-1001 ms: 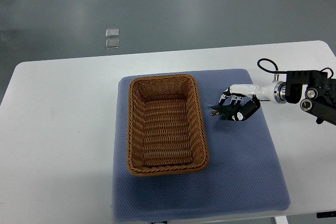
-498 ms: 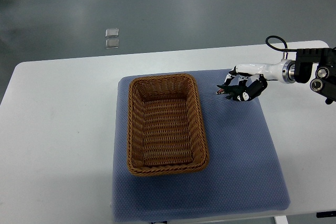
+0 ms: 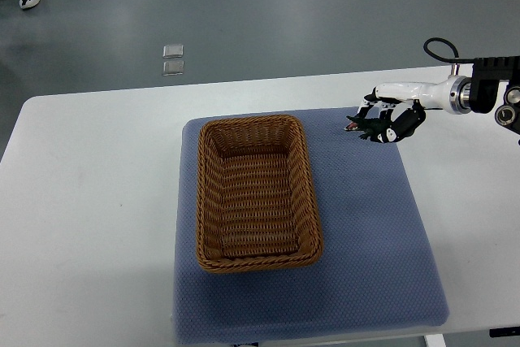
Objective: Place crocodile in brown basket with right hand
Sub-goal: 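Lift the crocodile with the right hand and carry it toward the basket, then lower the held crocodile into the wicker basket and open the right hand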
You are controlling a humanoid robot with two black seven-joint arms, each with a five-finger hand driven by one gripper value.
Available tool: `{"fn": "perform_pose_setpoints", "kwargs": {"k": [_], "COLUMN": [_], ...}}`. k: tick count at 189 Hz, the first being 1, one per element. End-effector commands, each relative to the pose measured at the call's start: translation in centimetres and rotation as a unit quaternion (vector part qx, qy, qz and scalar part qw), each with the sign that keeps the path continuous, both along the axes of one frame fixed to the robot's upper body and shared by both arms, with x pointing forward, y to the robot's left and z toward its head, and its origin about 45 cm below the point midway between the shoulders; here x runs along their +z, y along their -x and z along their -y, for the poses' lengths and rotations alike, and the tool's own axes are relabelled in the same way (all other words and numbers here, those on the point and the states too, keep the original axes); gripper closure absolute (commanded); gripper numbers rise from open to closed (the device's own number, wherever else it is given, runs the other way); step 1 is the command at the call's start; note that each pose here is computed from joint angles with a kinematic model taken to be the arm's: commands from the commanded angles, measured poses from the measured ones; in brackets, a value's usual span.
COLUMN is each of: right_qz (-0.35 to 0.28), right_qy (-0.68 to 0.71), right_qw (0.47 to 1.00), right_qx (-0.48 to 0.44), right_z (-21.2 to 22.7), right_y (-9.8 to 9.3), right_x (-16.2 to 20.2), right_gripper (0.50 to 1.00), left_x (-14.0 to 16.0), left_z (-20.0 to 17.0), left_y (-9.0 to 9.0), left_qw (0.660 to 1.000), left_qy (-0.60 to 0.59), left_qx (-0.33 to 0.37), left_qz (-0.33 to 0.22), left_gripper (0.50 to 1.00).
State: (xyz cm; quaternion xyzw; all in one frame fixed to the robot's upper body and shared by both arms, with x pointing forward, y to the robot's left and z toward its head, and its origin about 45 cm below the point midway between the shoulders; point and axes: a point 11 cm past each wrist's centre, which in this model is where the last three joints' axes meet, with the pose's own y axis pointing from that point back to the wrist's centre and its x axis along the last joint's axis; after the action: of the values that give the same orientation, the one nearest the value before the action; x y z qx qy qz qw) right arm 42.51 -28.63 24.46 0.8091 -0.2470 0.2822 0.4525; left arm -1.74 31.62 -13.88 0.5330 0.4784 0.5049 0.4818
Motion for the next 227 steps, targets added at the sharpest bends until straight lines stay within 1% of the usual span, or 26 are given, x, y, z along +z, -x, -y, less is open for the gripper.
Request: {"fn": "perform_pose_setpoints", "kwargs": {"k": [1, 57, 78, 103, 113, 134, 163, 187, 227], "right_qz": [0.009, 0.025, 0.029, 0.031, 0.032, 0.025, 0.01, 0.01, -0.01], "right_qy": [-0.005, -0.012, -0.026, -0.048, -0.053, -0.069, -0.079, -0.095, -0.114], "right_qw": [1.0, 0.999, 0.997, 0.993, 0.991, 0.986, 0.981, 0.979, 0.978], "right_qx": [0.003, 0.031, 0.062, 0.108, 0.12, 0.151, 0.177, 0.182, 0.174], "right_z": [-0.4, -2.5, -5.3, -10.2, -11.5, -15.0, -18.1, -19.9, -21.4], "right_y": [-0.4, -1.4, -1.5, -1.3, -1.2, -0.5, 0.6, 1.1, 1.8], "right_x": [1.0, 3.9, 4.4, 4.7, 4.8, 4.2, 2.9, 2.1, -0.6], "right_gripper": [1.0, 1.0, 1.0, 1.0, 1.0, 1.0, 1.0, 1.0, 1.0], "left_x": [0.0, 0.0, 0.0, 0.0, 0.0, 0.0, 0.0, 0.0, 0.0], "left_z": [0.0, 0.0, 0.0, 0.0, 0.0, 0.0, 0.0, 0.1, 0.0], "left_y": [0.0, 0.0, 0.0, 0.0, 0.0, 0.0, 0.0, 0.0, 0.0], "left_qw": [1.0, 1.0, 1.0, 1.0, 1.0, 1.0, 1.0, 1.0, 1.0], "left_qy": [0.0, 0.0, 0.0, 0.0, 0.0, 0.0, 0.001, 0.001, 0.001], "left_qx": [0.001, -0.001, -0.001, -0.001, 0.0, 0.0, 0.001, 0.001, 0.0], "left_qz": [0.0, 0.0, 0.0, 0.0, 0.0, 0.0, 0.0, 0.0, 0.0], "left_gripper": [0.5, 0.5, 0.5, 0.5, 0.5, 0.5, 0.5, 0.5, 0.5]}}
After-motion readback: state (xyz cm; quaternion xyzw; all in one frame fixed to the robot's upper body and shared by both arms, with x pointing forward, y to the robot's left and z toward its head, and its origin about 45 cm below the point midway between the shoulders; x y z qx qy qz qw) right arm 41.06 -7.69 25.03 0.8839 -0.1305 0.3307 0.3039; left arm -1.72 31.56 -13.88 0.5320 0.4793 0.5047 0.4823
